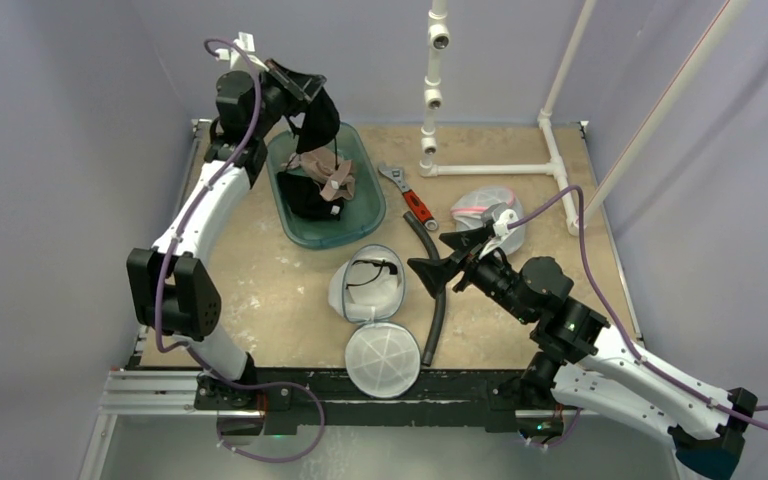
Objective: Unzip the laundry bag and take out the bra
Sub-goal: Place the bra in the bin.
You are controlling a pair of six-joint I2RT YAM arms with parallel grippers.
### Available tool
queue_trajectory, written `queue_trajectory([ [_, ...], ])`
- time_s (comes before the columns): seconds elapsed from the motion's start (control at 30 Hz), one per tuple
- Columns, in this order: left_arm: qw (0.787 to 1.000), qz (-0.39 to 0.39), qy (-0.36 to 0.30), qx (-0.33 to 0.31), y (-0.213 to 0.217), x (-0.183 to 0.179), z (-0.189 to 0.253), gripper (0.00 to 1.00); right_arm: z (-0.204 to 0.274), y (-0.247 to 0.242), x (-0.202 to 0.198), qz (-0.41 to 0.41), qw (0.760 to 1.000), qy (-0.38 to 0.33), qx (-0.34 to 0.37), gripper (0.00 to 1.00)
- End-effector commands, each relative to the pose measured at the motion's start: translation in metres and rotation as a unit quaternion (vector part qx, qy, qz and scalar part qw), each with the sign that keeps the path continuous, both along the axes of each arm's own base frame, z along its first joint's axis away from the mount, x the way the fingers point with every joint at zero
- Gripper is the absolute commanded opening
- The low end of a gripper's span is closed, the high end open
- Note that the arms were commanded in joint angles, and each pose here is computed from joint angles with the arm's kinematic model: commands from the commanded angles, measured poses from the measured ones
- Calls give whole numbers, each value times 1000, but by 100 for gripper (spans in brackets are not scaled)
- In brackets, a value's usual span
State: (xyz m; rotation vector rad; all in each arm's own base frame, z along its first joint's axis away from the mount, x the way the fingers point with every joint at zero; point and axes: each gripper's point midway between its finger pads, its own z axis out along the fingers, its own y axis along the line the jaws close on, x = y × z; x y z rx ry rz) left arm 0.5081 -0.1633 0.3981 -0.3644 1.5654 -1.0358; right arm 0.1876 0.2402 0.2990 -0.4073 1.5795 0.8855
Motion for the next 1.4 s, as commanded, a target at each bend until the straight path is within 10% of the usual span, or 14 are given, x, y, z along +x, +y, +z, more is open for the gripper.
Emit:
queue_trajectory([
  [0.0,1000,-18,1,3,-5,5,-17,0,11,-2,0,-3,1000,-13,19,95],
  [0.47,989,-133,47,-47,-38,12,-63,0,10,-1,1,-4,1000,-12,17,95],
  [0.97,977,-87,192,29,-8,-6,-184,1,10,-2,0,-2,1000,-12,20,95],
  [1.37,955,-29,252,157,27,-9,-220,52,9,1,1,-1,1000,-12,18,95],
])
